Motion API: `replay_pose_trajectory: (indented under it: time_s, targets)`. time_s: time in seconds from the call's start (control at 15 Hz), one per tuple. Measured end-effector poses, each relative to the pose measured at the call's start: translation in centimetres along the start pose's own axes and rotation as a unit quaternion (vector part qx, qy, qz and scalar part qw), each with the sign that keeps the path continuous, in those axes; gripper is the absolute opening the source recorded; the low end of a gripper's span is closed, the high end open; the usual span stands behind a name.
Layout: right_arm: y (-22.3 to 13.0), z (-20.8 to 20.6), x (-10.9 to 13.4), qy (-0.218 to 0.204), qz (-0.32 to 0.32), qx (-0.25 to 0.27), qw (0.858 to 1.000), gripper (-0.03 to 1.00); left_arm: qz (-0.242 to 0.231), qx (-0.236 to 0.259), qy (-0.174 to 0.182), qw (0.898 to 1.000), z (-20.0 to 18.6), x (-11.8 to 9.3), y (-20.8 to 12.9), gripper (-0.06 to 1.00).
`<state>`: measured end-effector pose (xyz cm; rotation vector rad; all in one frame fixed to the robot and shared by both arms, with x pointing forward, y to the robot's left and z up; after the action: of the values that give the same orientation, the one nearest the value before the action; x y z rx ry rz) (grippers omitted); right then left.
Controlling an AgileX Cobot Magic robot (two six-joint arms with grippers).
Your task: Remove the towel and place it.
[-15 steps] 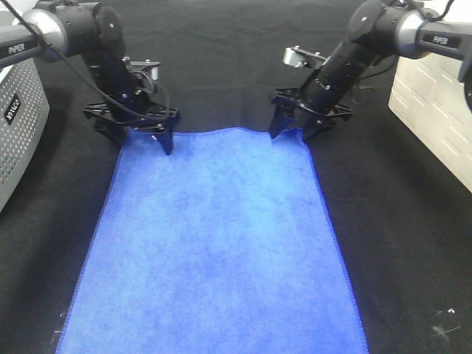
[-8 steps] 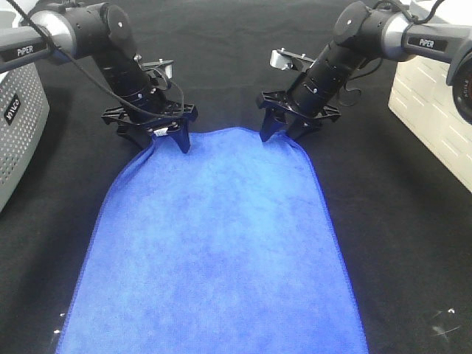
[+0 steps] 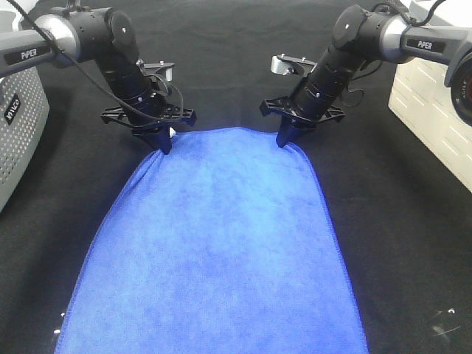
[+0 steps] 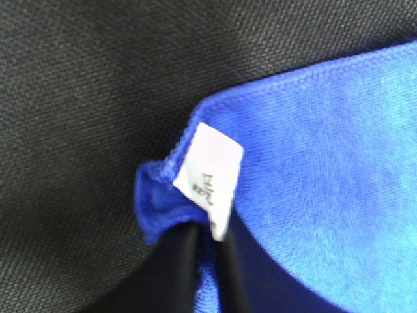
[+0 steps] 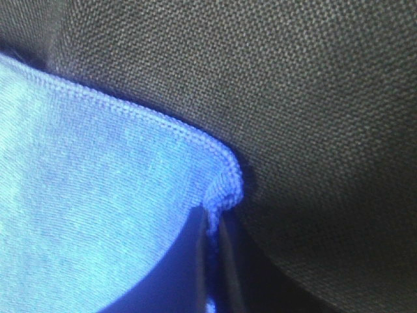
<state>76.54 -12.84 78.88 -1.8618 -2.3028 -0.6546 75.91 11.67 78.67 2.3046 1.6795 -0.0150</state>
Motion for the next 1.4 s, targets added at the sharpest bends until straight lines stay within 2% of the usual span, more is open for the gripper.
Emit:
replay_pose_trajectory:
  time_s: [0.27,0.4,0.6,0.8,1.2,1.4]
  targets:
    - [0.1,-0.1,0.1,-0.002,-0.007,-0.002,1.0,0.01,0.027,-0.002,0.003,1.0,-0.1,0.0,0.1,0.04]
    - [1.0,-0.7,0.3,-0.005,-0.019,-0.016,1.0,0.01,0.044,-0.018,0.014,0.999,-0.5,0.2,1.0,0.04]
    - [3.9,-3.1,1.0,-0.014,-0.049,-0.065,0.997,0.01,0.073,-0.075,0.022,0.994,-2.0,-0.2,3.8,0.03]
    - [6.0,-5.2,0.8,-0.045,-0.082,-0.104,0.99,0.01,0.083,-0.13,0.037,0.987,-4.1,-0.2,6.2,0.03]
    - [9.5,-7.0,0.4,-0.081,-0.118,-0.194,0.971,0.01,0.112,-0.253,0.067,0.959,-6.5,0.1,10.7,0.03]
    - [11.2,-7.8,0.3,-0.092,-0.132,-0.241,0.957,0.01,0.124,-0.294,0.089,0.944,-7.4,0.5,12.1,0.03]
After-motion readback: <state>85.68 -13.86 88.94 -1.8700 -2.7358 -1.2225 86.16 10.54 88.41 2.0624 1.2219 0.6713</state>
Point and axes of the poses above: a point on each arm's last joint axis where the gripper is mounted, z pointing out along that axis toward the gripper, x along the wrist's bending axis when the last joint is at zero, y = z × x, the point moved 9 cm from there along z, pointing out along that axis toward the gripper, and after that the axes turned 5 degrees about z, right-handed, at the moved point
